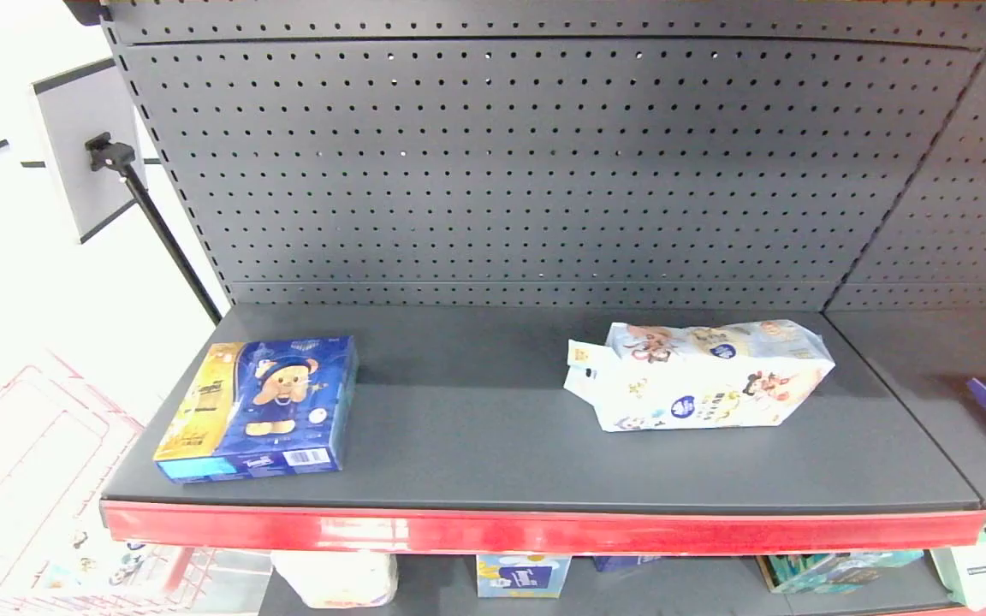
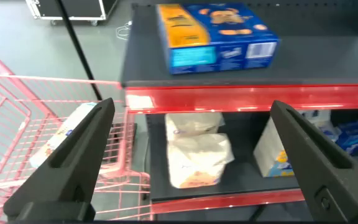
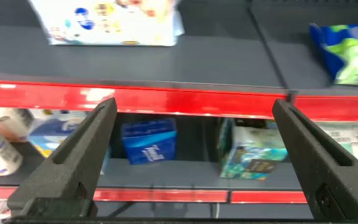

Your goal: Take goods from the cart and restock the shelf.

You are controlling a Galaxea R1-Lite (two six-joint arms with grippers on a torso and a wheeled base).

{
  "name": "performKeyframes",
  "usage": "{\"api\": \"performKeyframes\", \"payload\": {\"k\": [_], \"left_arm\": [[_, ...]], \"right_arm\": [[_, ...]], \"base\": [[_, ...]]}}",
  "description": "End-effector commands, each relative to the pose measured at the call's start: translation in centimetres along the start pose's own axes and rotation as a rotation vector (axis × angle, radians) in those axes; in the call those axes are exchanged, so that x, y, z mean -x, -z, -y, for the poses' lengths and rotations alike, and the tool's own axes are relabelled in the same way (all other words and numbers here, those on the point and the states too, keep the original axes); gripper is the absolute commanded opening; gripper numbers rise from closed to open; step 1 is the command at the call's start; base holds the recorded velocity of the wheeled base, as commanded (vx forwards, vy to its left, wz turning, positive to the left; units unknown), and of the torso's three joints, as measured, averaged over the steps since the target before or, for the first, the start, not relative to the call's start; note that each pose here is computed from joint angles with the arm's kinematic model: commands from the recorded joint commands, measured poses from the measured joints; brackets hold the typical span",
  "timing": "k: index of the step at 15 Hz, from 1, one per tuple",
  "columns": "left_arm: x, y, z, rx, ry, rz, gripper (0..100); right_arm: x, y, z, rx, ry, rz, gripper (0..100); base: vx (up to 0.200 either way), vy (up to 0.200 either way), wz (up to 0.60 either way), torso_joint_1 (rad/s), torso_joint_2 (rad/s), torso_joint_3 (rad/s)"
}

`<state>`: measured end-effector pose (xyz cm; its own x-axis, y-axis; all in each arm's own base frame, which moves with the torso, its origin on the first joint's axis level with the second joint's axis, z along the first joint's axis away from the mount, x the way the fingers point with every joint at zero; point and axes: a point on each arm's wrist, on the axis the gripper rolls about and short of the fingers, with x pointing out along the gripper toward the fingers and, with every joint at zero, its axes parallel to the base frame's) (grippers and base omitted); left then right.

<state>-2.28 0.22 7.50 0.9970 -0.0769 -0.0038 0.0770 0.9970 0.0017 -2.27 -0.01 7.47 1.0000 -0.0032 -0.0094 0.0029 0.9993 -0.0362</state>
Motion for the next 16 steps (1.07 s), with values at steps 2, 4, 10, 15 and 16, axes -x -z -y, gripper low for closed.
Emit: {"api": "performKeyframes", "payload": {"k": [2,4,10,15,16], "left_arm": [[-0.01,0.0,0.0,0.0,0.0,-0.001,100],[-0.01,0.0,0.0,0.0,0.0,-0.001,100],[-0.01,0.0,0.0,0.0,0.0,-0.001,100],[-0.01,0.0,0.0,0.0,0.0,-0.001,100],[-0.01,0.0,0.0,0.0,0.0,-0.001,100]], "right_arm": [[0.0,0.0,0.0,0.001,0.0,0.0,100],[0.0,0.0,0.0,0.001,0.0,0.0,100],[0.0,0.0,0.0,0.001,0.0,0.0,100],[0.0,0.0,0.0,0.001,0.0,0.0,100],[0.0,0.0,0.0,-0.001,0.0,0.0,100]], "base": [[0.0,0.2,0.0,0.005,0.0,0.005],[0.0,0.2,0.0,-0.002,0.0,0.005],[0.0,0.2,0.0,0.001,0.01,0.001],[0.0,0.2,0.0,0.004,0.0,0.003],[0.0,0.2,0.0,0.002,-0.01,0.002]]}}
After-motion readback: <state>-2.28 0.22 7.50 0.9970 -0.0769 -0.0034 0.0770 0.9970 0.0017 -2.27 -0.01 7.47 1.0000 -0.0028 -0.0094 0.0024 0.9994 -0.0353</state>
